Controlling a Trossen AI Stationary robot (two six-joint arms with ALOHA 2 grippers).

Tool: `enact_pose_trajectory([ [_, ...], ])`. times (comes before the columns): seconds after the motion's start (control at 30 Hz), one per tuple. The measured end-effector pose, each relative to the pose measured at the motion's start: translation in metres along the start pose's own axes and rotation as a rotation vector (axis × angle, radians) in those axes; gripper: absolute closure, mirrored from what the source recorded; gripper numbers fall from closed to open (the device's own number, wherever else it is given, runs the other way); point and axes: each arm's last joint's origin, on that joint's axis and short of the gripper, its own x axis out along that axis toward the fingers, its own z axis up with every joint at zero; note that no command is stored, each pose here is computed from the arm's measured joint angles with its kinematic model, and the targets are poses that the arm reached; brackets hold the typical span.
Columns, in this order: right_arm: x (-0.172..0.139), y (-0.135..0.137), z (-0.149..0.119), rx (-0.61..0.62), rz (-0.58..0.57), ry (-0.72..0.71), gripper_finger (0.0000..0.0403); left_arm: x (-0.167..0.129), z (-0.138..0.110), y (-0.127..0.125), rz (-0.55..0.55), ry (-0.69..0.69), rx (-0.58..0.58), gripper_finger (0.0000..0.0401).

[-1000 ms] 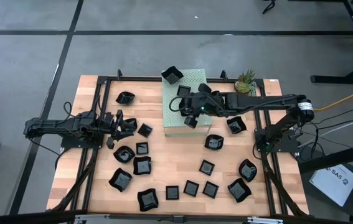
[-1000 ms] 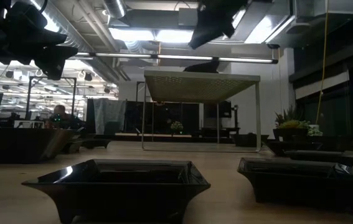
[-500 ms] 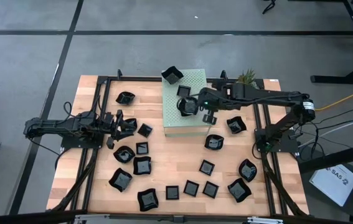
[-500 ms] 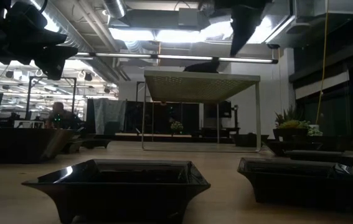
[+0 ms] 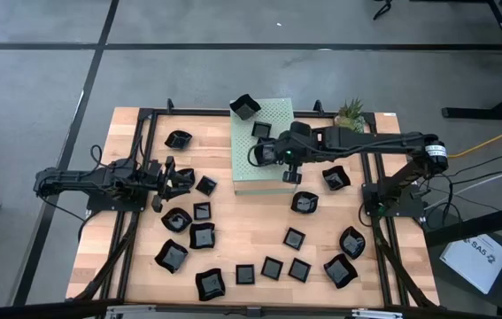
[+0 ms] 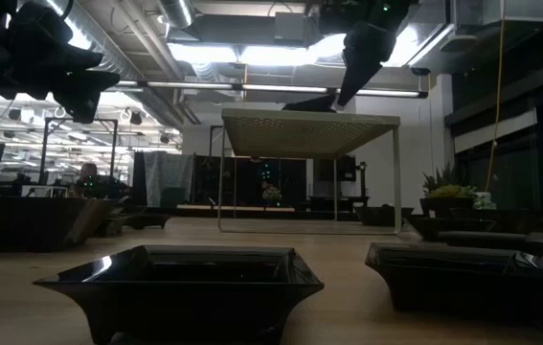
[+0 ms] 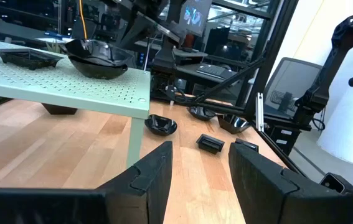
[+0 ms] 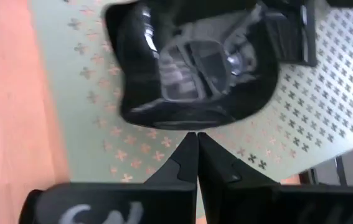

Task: Pick & Place Mini shaped plates
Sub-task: Stack the black leaf shaped plate on top of the black leaf shape plates on the shelf

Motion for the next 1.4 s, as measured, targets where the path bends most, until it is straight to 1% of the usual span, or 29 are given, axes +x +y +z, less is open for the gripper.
enact_pose_trajectory([
  [0.17, 0.000, 0.003, 0.006, -0.007, 0.097, -0.065, 0.0397, 0.000, 0.000, 0.000, 0.001, 0.000, 0.000, 0.0249],
  [0.37, -0.001, 0.005, 0.012, 0.003, 0.157, -0.134, 0.0400, 0.000, 0.000, 0.000, 0.000, 0.000, 0.000, 0.0249],
  [0.7, 0.004, 0.006, 0.019, 0.007, 0.156, -0.184, 0.0395, 0.000, 0.000, 0.000, 0.000, 0.000, 0.000, 0.0249],
  [0.83, 0.004, 0.005, 0.023, 0.019, 0.112, -0.217, 0.0394, 0.000, 0.000, 0.000, 0.000, 0.000, 0.000, 0.0249],
  [0.97, 0.004, 0.003, 0.022, 0.021, 0.077, -0.210, 0.0394, 0.000, 0.000, 0.000, 0.000, 0.000, 0.000, 0.0249],
  [1.1, 0.005, 0.004, 0.018, 0.028, 0.083, -0.164, 0.0394, 0.000, 0.000, 0.000, 0.000, 0.000, 0.000, 0.0249],
  [1.17, 0.005, 0.006, 0.015, 0.038, 0.125, -0.133, 0.0393, 0.000, 0.000, 0.000, 0.001, 0.000, 0.000, 0.0249],
  [1.27, 0.003, 0.009, 0.008, 0.047, 0.236, -0.079, 0.0393, 0.000, 0.000, 0.000, 0.000, 0.000, 0.000, 0.0249],
  [1.4, -0.013, 0.009, 0.000, 0.073, 0.265, -0.054, 0.0393, 0.000, 0.000, 0.000, 0.000, 0.000, 0.000, 0.0249],
])
